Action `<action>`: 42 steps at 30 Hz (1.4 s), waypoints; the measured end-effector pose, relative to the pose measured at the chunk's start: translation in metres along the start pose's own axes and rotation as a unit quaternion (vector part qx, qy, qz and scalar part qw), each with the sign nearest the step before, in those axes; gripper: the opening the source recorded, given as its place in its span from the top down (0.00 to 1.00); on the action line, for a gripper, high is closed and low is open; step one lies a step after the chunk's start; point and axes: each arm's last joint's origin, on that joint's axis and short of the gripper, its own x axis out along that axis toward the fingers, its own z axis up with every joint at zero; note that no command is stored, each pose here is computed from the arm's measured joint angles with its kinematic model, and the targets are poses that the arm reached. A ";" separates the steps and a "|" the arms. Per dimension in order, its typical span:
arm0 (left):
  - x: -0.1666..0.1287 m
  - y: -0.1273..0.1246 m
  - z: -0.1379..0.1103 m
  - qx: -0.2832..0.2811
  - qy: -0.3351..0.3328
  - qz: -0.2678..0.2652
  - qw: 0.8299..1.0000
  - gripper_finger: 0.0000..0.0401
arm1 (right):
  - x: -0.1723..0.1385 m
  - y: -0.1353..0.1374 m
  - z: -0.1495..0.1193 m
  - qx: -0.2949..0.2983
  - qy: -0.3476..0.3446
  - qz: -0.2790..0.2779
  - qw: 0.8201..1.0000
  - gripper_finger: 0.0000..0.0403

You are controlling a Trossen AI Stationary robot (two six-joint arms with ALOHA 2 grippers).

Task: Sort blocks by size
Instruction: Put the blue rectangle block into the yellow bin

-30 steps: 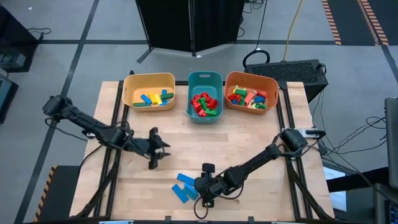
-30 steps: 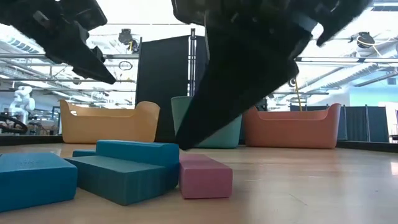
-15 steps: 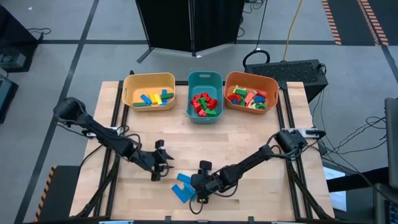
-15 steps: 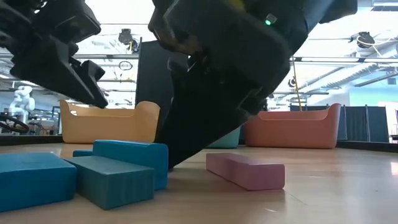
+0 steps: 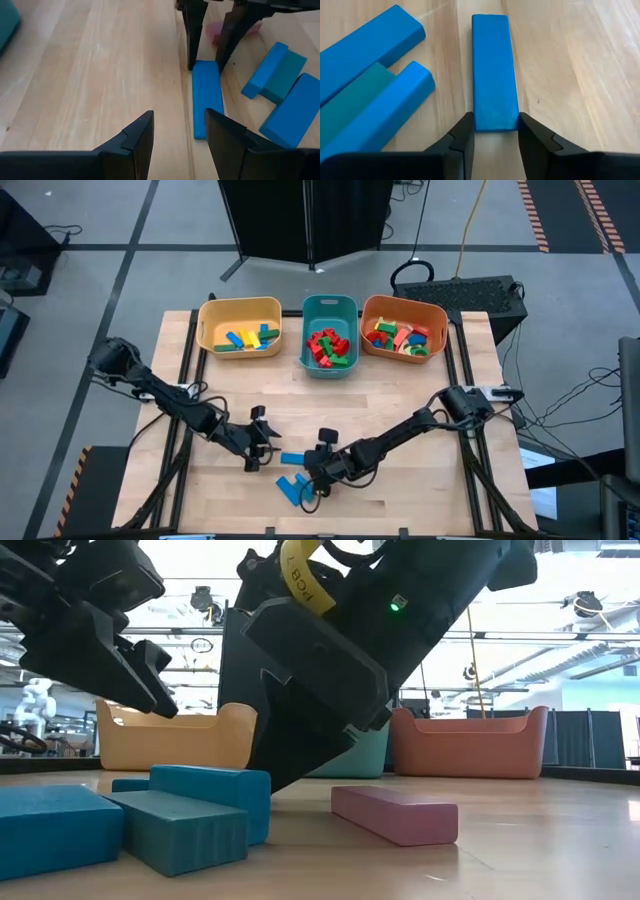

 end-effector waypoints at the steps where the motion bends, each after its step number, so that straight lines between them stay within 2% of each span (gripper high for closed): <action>1: 0.000 0.000 0.000 0.001 0.001 0.000 1.000 0.59 | 0.000 -0.001 0.000 0.001 0.000 -0.001 1.000 0.75; 3: 0.000 0.000 0.000 0.006 0.000 -0.004 1.000 0.59 | 0.001 -0.002 0.001 0.003 -0.003 -0.006 1.000 0.75; 9: -0.001 -0.003 -0.001 0.042 0.003 -0.016 0.999 0.58 | -0.001 -0.005 0.004 -0.005 -0.037 -0.070 0.997 0.74; 26: -0.001 -0.004 -0.002 0.060 0.007 -0.016 0.998 0.38 | -0.002 -0.002 0.011 -0.021 -0.066 -0.057 0.996 0.74; 35: -0.001 -0.004 -0.002 0.072 0.011 -0.031 0.997 0.40 | -0.013 -0.002 0.022 -0.012 -0.100 -0.059 0.993 0.74; 42: -0.001 -0.005 -0.002 0.071 0.007 -0.031 0.997 0.50 | -0.021 -0.003 0.029 -0.009 -0.112 -0.065 0.992 0.74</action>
